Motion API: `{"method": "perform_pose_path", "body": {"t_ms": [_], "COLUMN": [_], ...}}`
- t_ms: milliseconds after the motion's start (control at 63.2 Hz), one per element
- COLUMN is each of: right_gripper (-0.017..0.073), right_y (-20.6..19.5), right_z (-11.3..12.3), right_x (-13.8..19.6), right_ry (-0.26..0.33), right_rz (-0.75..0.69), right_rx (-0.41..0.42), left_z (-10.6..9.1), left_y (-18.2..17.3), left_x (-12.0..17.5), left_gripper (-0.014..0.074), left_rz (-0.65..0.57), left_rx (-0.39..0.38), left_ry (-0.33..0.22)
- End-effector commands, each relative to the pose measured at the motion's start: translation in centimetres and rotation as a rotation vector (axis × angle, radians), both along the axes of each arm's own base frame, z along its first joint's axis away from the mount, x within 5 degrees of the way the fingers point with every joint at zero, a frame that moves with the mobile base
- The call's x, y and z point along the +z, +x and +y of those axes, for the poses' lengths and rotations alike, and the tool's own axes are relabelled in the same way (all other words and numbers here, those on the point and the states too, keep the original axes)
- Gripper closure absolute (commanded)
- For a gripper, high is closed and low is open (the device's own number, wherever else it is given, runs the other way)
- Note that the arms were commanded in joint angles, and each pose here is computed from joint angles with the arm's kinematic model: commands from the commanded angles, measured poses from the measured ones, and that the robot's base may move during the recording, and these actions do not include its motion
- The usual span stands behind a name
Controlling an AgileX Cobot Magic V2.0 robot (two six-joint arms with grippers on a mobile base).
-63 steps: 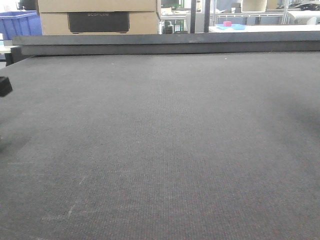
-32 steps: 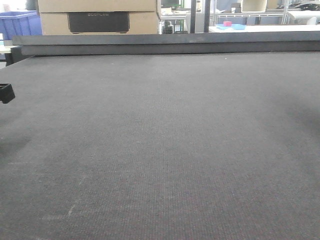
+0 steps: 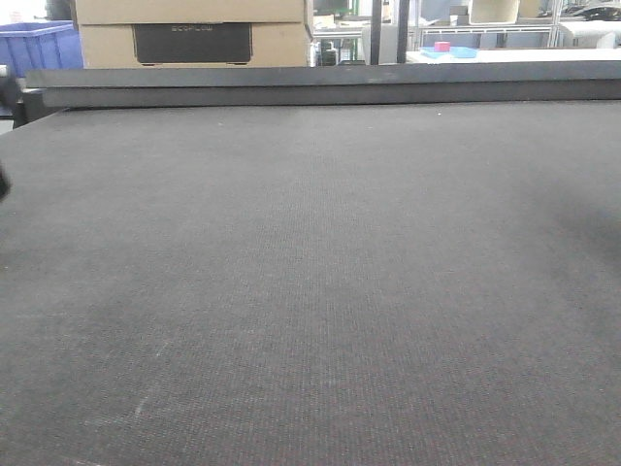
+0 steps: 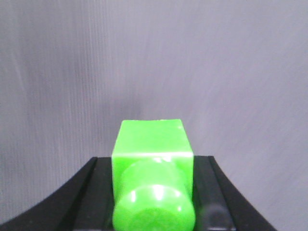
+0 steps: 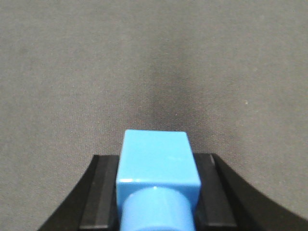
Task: Grab block from conveyor and place in blue bin
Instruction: 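Close left gripper on green block and right gripper on blue block, then lift both held blocks up off the conveyor belt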
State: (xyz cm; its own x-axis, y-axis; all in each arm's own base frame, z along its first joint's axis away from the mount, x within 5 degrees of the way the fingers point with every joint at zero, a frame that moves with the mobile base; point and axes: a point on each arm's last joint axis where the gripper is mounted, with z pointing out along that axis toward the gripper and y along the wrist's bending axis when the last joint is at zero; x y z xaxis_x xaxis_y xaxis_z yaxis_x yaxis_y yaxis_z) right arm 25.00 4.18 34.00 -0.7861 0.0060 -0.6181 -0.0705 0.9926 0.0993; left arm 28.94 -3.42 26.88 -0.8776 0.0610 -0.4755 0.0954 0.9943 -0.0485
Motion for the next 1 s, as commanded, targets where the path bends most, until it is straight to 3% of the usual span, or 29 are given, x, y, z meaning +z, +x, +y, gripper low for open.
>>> {"method": "perform_pose_path", "body": {"t_ms": [0, 222, 301, 538, 665, 808, 982], "right_gripper": [0.0727, 0.0727, 0.0727, 0.0727, 0.0727, 0.0727, 0.0727], "right_y": [-0.7, -2.4, -3.6, -8.4, -10.1, -11.0, -11.4], "right_z": [-0.1, -0.4, -0.6, -1.5, -1.9, -2.0, -1.5], "right_x": [-0.7, -2.4, -2.1, 0.0, 1.5, 2.3, 3.6], "right_ry": [-0.009, -0.001, 0.012, 0.002, 0.004, 0.019, 0.188], "right_rz": [-0.022, -0.117, -0.210, -0.385, -0.489, -0.553, -0.655], "right_rx": [0.013, 0.014, 0.011, 0.016, 0.015, 0.012, -0.017], "left_z": [-1.1, -2.5, -2.2, -0.8, -0.2, 0.5, 1.0], "left_y": [-0.9, -4.3, -5.9, -11.2, -13.7, -15.9, -17.7], "left_x": [2.0, 3.9, 4.1, 5.4, 6.7, 8.5, 10.0], "left_gripper": [0.0705, 0.0705, 0.0705, 0.0705, 0.0705, 0.0705, 0.0705], "left_rz": [-0.163, -0.459, -0.555, -0.721, -0.827, -0.976, -1.121], "left_rx": [-0.031, -0.067, -0.046, -0.032, -0.048, -0.097, -0.101], "left_ry": [-0.042, -0.125, -0.165, -0.198, -0.190, -0.097, -0.092]}}
